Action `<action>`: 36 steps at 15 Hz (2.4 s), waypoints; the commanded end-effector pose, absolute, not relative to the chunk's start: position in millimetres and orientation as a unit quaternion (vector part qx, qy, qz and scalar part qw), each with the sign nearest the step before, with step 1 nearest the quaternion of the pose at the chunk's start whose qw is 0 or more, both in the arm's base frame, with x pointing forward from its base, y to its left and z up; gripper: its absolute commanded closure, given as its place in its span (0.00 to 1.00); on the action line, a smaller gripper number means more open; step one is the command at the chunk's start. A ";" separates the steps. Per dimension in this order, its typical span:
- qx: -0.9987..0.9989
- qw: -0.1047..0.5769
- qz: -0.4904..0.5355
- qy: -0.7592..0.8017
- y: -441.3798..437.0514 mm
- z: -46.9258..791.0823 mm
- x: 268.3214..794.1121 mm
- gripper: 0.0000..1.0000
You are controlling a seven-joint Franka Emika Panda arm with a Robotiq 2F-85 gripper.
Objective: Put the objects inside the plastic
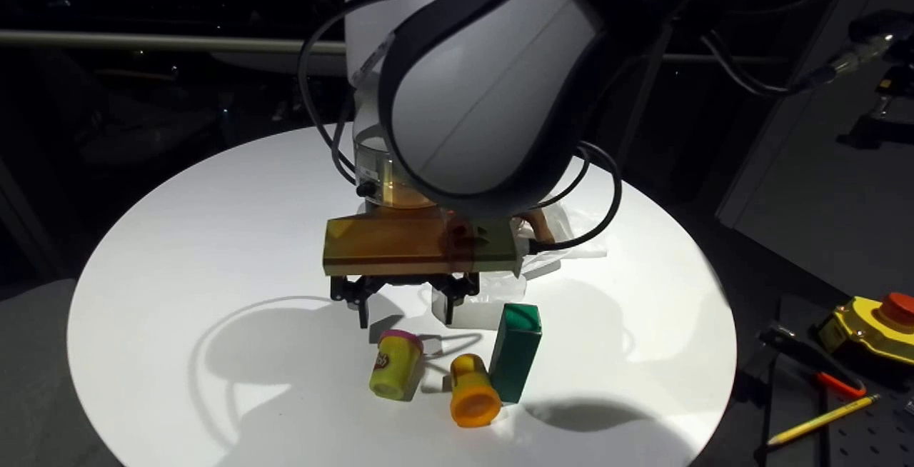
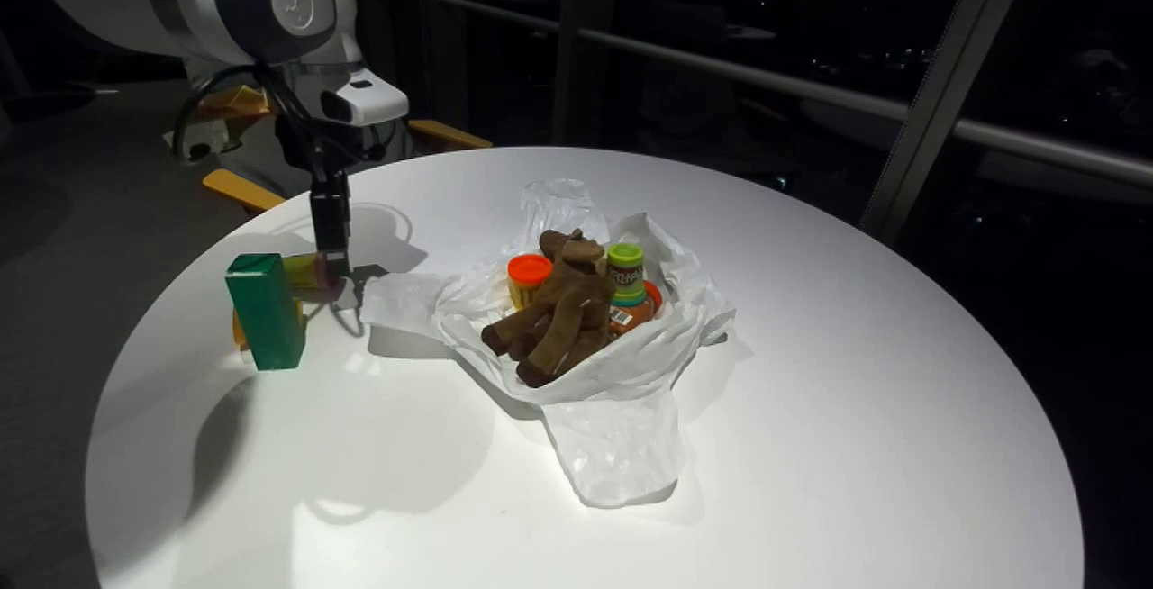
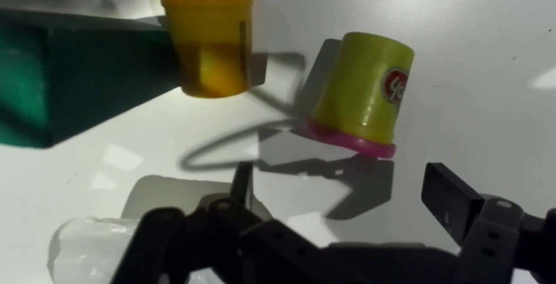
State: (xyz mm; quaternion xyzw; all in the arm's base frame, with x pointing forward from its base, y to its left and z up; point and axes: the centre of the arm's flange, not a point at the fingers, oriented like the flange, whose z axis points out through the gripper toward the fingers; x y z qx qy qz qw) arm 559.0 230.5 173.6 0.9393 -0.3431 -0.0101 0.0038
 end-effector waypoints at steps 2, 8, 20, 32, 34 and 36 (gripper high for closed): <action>0.935 -0.001 -0.034 -0.354 225.9 174.7 551.5 0.00; 0.938 -0.027 -0.058 -0.341 245.3 176.2 548.8 0.00; 0.943 -0.040 -0.083 -0.319 249.9 146.0 561.9 0.00; 0.953 -0.046 -0.066 -0.291 245.5 151.1 577.2 0.72; 0.954 -0.044 -0.062 -0.290 244.0 153.9 577.1 0.72; 0.954 -0.042 -0.053 -0.293 239.8 160.0 578.5 0.73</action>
